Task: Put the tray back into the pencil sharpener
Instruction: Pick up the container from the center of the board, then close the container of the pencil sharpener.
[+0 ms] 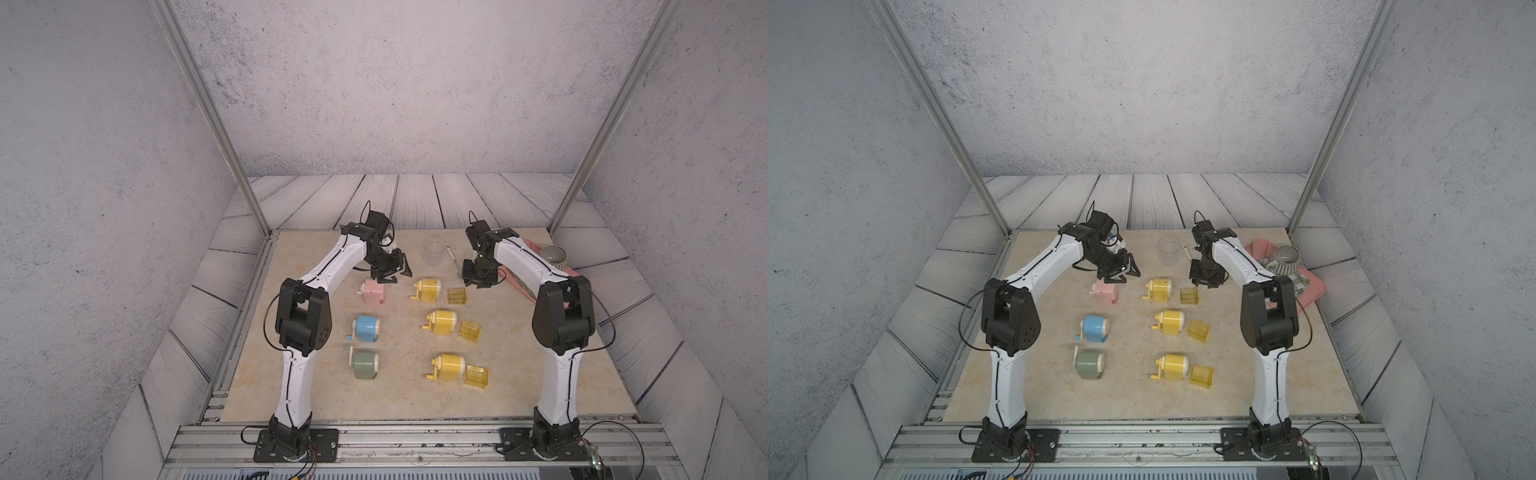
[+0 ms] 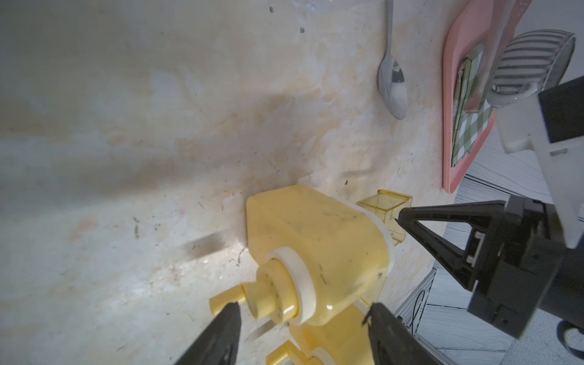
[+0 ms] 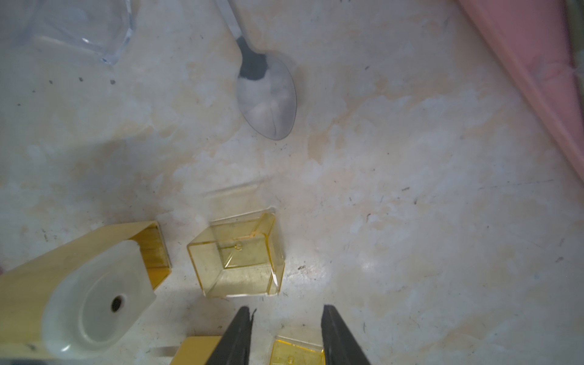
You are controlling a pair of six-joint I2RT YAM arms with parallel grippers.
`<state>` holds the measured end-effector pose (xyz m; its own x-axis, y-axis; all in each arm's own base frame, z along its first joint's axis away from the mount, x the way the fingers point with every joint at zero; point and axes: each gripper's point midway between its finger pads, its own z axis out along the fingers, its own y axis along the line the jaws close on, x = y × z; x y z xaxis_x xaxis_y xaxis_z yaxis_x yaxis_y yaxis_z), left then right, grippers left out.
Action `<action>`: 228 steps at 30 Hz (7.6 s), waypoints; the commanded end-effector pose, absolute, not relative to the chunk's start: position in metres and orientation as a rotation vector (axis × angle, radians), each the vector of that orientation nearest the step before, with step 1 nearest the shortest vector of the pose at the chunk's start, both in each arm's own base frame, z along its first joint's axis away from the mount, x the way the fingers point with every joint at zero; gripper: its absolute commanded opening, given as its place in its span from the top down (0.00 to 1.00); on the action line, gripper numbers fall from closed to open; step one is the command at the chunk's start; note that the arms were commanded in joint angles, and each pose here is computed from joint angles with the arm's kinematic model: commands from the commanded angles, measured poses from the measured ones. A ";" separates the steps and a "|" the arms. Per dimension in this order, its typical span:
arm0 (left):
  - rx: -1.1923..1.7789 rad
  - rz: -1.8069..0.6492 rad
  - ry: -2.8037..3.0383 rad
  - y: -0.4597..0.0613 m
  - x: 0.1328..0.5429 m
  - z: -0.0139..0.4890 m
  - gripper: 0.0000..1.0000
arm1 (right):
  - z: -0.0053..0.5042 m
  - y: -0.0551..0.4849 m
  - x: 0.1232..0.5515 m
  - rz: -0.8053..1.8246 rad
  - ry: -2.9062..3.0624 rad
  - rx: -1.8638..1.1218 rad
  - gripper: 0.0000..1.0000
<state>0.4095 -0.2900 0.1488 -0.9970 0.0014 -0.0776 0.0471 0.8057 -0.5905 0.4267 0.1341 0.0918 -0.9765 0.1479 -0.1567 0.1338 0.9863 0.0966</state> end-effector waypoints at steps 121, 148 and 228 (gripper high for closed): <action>0.136 -1.026 2.968 -0.345 0.421 0.078 0.38 | 0.048 0.160 0.414 -0.025 3.253 -0.040 0.99; 0.131 -1.027 2.969 -0.345 0.419 0.079 0.38 | 0.050 0.180 0.415 -0.186 3.224 -0.102 1.00; 0.154 -1.030 2.992 -0.343 0.415 0.073 0.39 | 0.038 0.176 0.436 -0.069 3.221 -0.023 1.00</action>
<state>0.4238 -0.3467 0.0860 -0.9953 0.0829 -0.0494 0.0953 0.7631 -0.6392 0.4375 0.1813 0.0487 -0.9988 -0.0161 0.0460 -0.0175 0.9994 -0.0305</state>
